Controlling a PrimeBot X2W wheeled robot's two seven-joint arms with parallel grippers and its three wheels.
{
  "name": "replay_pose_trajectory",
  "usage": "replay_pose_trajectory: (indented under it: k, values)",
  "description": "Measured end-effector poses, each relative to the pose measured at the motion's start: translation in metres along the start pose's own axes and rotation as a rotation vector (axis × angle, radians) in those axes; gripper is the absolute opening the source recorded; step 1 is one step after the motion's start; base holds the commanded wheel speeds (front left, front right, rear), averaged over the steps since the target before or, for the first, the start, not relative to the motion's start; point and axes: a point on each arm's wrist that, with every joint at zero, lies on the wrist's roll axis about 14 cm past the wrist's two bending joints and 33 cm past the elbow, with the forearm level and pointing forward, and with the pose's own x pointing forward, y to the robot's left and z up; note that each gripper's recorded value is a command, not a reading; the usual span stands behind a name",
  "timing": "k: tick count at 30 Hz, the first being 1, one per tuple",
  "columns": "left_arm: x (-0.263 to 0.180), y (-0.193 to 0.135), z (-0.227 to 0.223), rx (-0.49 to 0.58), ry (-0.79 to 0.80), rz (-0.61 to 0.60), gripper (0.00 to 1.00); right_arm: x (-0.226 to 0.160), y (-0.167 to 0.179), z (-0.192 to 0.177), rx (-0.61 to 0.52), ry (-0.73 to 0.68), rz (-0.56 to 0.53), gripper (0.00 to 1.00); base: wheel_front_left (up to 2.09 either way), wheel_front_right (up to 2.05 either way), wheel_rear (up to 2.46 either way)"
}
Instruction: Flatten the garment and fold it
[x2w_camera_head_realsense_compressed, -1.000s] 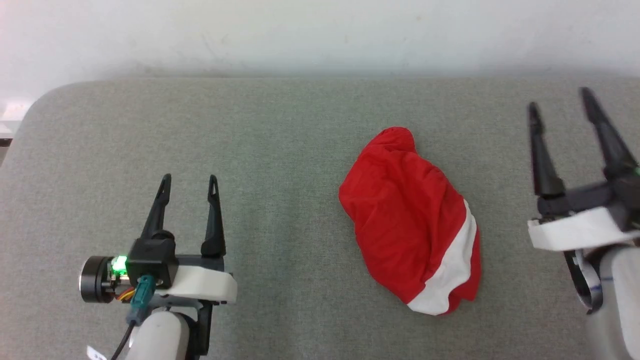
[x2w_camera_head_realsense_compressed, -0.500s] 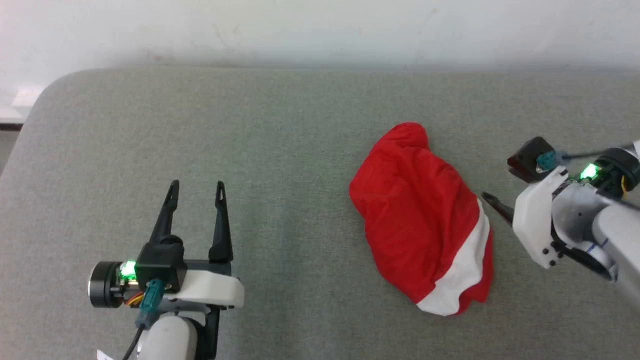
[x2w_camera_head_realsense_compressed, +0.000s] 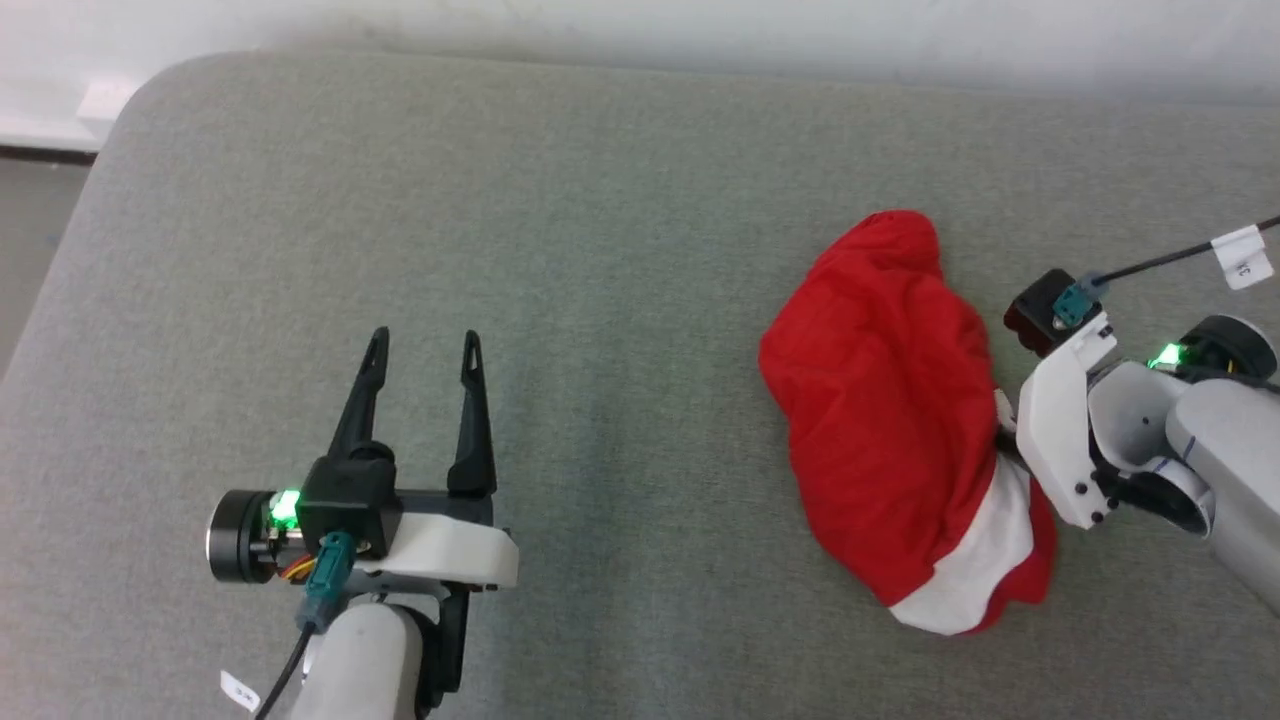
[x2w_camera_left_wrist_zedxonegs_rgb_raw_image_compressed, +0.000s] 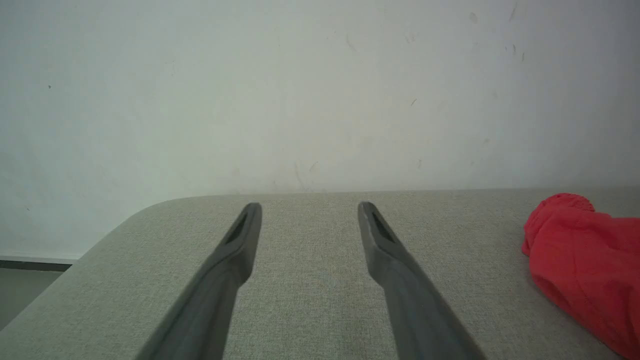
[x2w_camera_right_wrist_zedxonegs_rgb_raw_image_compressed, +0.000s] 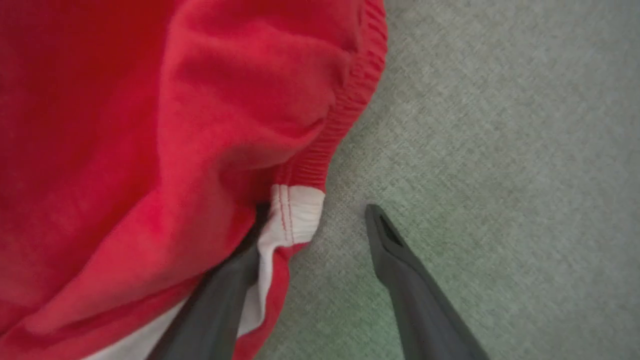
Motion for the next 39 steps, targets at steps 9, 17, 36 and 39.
replay_pose_trajectory:
  k: [9,17,36,39]
  values:
    - [0.0,0.008,-0.006,0.012,0.02,0.023,1.0,0.015,0.006,0.013,-0.038,-0.08,0.028,0.0,0.0,0.0,0.0]
    - [0.0,-0.005,-0.001,0.0,0.002,-0.015,1.0,-0.033,-0.026,0.047,-0.01,-0.394,-0.075,0.0,0.0,0.0,0.0]
    - [0.006,-0.057,0.009,-0.038,-0.034,-0.16,1.0,-0.118,-0.09,-0.181,0.429,-0.192,-0.438,0.0,0.0,0.0,0.0]
    - [0.005,-0.055,0.009,-0.035,-0.033,-0.156,1.0,-0.113,-0.085,-0.179,0.459,-0.223,-0.439,0.0,0.0,0.0,0.0]
